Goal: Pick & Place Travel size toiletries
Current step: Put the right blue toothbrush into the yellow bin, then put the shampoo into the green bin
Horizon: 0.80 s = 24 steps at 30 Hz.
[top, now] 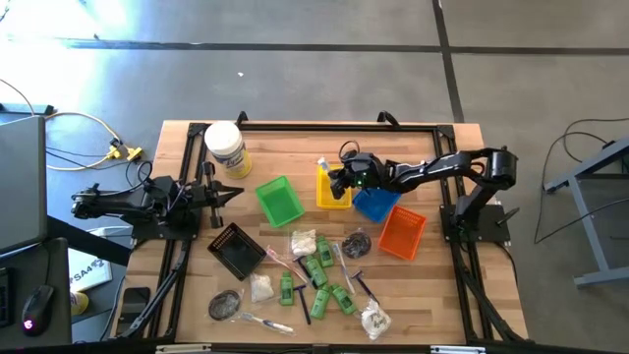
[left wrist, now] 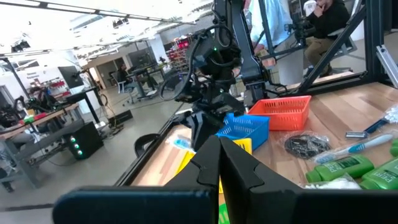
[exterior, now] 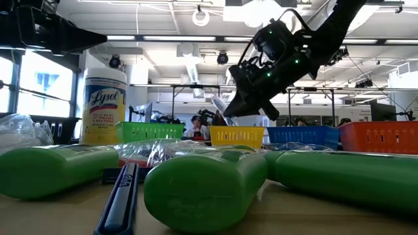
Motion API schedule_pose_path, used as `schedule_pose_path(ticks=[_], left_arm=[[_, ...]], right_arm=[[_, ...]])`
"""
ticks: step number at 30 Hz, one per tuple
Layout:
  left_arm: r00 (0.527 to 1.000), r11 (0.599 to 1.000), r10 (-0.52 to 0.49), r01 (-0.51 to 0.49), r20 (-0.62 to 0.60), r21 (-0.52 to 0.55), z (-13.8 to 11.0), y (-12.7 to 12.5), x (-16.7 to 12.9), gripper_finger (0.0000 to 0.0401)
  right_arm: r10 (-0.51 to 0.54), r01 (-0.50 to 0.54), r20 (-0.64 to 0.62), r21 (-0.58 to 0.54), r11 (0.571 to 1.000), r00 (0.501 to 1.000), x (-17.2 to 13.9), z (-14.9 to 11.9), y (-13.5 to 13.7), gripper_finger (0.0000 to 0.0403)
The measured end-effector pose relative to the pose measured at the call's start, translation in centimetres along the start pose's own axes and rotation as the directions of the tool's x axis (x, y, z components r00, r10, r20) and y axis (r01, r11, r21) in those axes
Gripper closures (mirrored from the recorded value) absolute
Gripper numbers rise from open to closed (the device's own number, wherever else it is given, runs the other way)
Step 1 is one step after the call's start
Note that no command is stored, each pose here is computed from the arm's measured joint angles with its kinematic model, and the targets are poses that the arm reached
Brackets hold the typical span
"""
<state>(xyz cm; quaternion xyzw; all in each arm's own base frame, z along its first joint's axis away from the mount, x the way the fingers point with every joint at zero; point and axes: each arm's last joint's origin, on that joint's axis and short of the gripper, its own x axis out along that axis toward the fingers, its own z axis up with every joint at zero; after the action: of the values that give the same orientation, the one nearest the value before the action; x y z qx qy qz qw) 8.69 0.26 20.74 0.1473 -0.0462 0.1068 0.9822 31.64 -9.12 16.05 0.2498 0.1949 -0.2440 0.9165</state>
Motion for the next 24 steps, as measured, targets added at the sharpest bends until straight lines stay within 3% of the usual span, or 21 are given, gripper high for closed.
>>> schedule_pose_path(ticks=[5,13,19,24], left_arm=[[1.0,1.0,0.0,0.0,0.0,0.0,0.0,0.0,0.0,0.0401],[1.0,1.0,-0.001,0.001,-0.003,0.0,0.0,0.0,0.0,0.0401],[1.0,1.0,-0.002,0.002,-0.003,0.0,0.0,0.0,0.0,0.0401],[1.0,1.0,-0.002,0.002,-0.004,-0.01,0.0,0.0,0.0,0.0401]], right_arm=[[0.004,-0.004,0.017,-0.005,1.0,1.0,-0.1,0.2,0.1,0.0314],[0.099,-0.098,0.034,-0.024,0.995,0.995,-0.4,0.8,0.6,0.024],[0.136,-0.127,0.081,-0.109,0.986,0.987,-1.7,1.8,1.5,0.0236],[0.315,-0.242,0.201,-0.32,0.916,0.928,-7.8,4.3,5.7,0.0276]])
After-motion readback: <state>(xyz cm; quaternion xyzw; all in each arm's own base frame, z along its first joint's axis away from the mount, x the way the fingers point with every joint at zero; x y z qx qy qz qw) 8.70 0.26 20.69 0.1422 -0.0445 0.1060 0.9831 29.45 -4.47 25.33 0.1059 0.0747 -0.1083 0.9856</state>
